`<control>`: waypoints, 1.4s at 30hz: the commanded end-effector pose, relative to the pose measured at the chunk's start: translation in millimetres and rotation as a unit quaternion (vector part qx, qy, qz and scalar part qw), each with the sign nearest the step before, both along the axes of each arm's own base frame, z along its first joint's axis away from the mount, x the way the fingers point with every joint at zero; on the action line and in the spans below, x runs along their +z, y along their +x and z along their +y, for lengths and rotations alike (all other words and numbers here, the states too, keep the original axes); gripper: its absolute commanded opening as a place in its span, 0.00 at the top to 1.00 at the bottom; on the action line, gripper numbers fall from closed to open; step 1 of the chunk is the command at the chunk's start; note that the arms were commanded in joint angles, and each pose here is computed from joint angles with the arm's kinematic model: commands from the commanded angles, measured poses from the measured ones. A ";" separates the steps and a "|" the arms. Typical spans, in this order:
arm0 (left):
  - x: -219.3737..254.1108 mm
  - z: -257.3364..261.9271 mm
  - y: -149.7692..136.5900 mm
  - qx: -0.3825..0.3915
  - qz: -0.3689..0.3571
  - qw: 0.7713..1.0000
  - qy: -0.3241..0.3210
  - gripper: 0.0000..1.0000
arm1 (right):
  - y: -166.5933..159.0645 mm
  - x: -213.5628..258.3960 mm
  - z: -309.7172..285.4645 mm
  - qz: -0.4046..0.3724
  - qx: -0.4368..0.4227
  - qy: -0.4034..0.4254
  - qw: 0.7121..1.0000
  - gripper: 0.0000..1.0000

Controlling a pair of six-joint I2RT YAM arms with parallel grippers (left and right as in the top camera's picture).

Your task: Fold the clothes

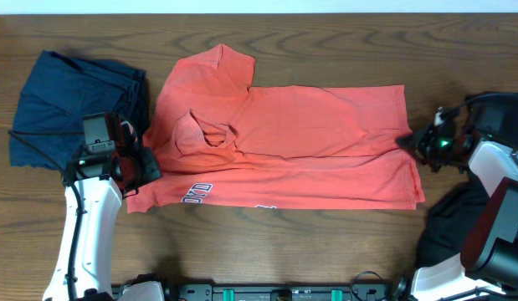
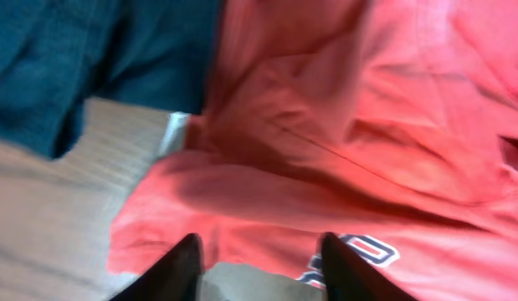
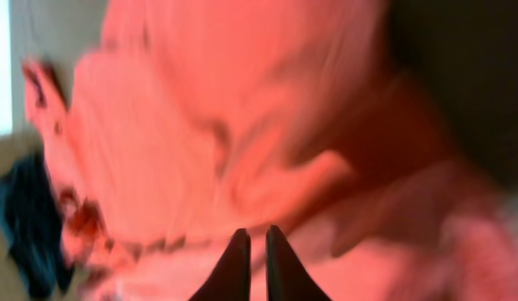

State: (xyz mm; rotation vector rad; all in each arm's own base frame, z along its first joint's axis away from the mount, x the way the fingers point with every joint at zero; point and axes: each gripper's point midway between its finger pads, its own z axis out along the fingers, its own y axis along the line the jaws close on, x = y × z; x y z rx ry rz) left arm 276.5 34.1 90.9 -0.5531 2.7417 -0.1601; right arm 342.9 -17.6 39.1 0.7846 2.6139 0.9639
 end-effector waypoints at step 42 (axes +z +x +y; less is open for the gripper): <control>-28.2 -153.1 -7.2 -0.330 0.024 0.940 -0.077 0.78 | -65.6 -35.6 128.7 0.050 0.271 -0.142 0.951 0.97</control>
